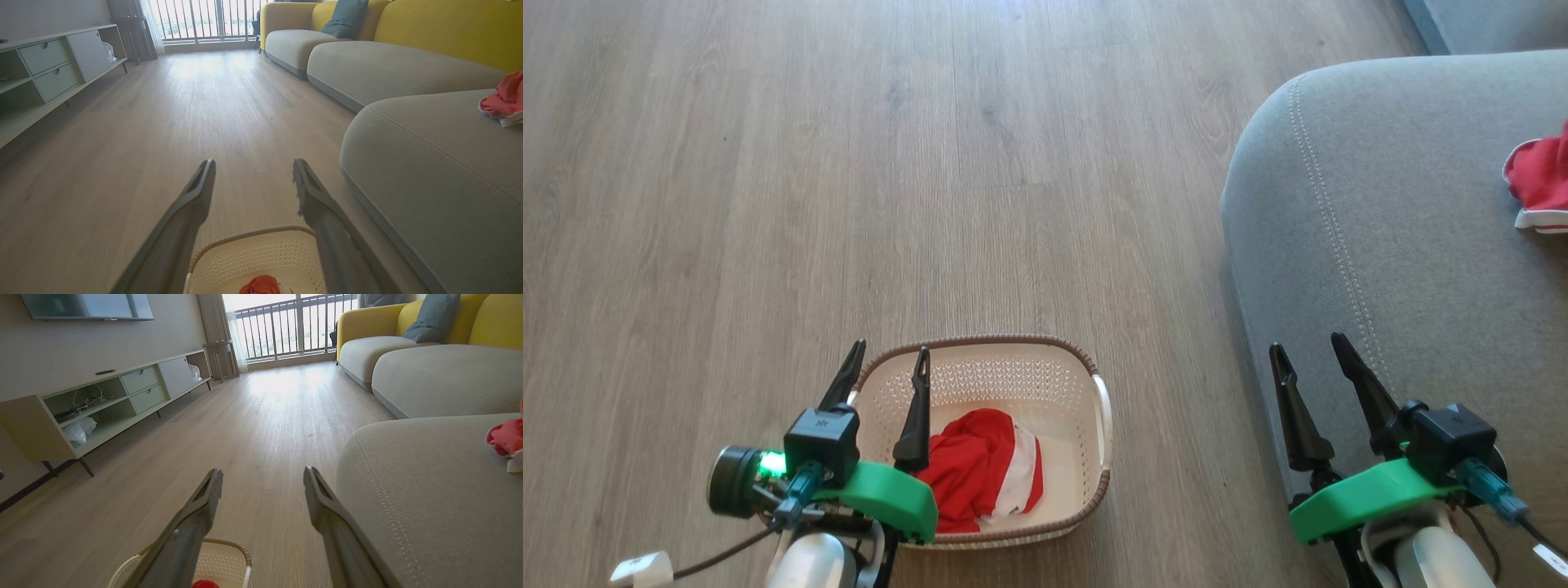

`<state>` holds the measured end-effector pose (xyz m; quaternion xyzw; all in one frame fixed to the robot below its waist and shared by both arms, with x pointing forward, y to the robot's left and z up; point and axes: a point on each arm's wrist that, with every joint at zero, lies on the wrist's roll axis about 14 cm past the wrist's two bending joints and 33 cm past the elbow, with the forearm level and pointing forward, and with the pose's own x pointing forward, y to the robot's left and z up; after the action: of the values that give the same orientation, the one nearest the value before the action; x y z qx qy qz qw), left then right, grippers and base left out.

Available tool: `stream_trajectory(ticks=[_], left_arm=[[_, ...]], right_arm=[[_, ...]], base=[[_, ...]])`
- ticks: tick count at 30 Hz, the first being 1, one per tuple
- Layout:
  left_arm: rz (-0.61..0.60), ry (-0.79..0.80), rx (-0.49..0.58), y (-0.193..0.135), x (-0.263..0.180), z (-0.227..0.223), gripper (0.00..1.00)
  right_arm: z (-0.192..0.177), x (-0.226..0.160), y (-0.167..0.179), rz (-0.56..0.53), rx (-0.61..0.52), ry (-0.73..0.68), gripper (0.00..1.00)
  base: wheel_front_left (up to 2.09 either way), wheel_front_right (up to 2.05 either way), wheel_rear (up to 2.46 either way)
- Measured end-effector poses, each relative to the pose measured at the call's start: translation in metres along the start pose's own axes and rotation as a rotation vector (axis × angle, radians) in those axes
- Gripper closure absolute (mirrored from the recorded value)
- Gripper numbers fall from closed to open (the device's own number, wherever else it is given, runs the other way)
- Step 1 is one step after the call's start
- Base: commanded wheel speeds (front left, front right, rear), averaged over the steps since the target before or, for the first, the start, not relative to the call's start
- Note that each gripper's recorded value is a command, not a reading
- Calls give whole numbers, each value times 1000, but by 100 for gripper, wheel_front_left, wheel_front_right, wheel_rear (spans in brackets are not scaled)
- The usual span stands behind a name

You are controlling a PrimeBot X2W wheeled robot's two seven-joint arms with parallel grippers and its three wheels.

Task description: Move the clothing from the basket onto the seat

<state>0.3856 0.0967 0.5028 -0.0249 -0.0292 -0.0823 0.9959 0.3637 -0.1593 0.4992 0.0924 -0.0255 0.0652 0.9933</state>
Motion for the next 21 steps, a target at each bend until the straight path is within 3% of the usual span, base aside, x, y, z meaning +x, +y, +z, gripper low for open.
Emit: stream_trajectory(ticks=[13,21], left_arm=[[-2,33,-4,0,2,-12,0],[-35,206,8,-1,3,-71,0]], right_arm=[[-9,3,-3,-8,-3,29,0],[-30,8,-20,-62,-4,85,0]], base=[[0,0,0],[0,0,0]])
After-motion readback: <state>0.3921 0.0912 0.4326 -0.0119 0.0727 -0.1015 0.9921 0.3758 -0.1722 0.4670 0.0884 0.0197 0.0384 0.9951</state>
